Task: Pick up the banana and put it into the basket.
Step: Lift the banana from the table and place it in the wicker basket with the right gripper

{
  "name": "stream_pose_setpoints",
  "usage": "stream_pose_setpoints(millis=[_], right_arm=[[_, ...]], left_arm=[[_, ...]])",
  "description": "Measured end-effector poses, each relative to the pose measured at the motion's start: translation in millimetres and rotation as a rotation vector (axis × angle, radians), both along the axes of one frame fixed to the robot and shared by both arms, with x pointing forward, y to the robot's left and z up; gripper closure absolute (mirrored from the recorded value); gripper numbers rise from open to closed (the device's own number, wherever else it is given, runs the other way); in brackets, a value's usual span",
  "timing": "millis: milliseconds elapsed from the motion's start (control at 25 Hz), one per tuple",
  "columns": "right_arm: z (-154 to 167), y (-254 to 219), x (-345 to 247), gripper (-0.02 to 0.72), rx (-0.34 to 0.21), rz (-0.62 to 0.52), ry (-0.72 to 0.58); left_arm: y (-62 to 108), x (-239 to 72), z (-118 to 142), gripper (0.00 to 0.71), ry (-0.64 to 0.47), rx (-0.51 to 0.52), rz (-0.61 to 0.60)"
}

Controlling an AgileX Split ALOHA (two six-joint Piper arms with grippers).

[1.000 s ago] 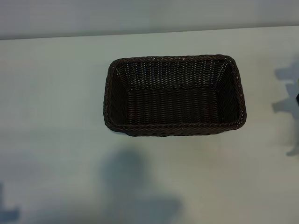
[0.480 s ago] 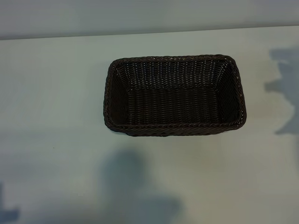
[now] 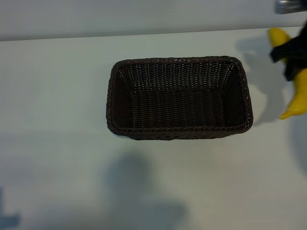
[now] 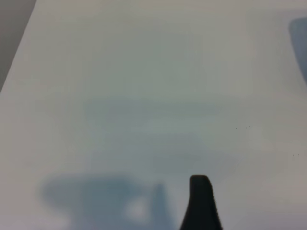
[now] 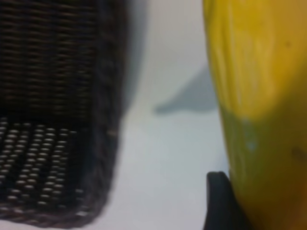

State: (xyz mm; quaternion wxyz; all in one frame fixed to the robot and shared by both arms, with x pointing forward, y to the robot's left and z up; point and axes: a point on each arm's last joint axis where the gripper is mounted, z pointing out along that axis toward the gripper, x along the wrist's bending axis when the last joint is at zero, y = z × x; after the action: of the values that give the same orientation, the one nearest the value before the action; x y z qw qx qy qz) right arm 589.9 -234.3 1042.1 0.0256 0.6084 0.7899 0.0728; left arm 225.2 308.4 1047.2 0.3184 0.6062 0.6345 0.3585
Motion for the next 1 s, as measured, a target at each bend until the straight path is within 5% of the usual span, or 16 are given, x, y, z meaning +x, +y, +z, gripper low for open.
stream_pose_setpoints(millis=[320, 560, 800, 1000], right_arm=[[-3.0, 86.7, 4.9, 0.283, 0.009, 0.231, -0.034], [-6.6, 147.1, -8.0, 0.284, -0.012, 0.567, -0.131], [-4.7, 179.3, -24.3, 0.284, -0.118, 0.97, -0.237], [-6.3, 184.3, -22.2, 0.284, -0.176, 1.096, -0.293]], left_arm=[[0.0, 0.0, 0.0, 0.15, 0.0, 0.0, 0.0], [0.0, 0.0, 0.0, 0.15, 0.0, 0.0, 0.0], [0.0, 0.0, 0.0, 0.15, 0.0, 0.0, 0.0], [0.0, 0.0, 0.0, 0.15, 0.0, 0.0, 0.0]])
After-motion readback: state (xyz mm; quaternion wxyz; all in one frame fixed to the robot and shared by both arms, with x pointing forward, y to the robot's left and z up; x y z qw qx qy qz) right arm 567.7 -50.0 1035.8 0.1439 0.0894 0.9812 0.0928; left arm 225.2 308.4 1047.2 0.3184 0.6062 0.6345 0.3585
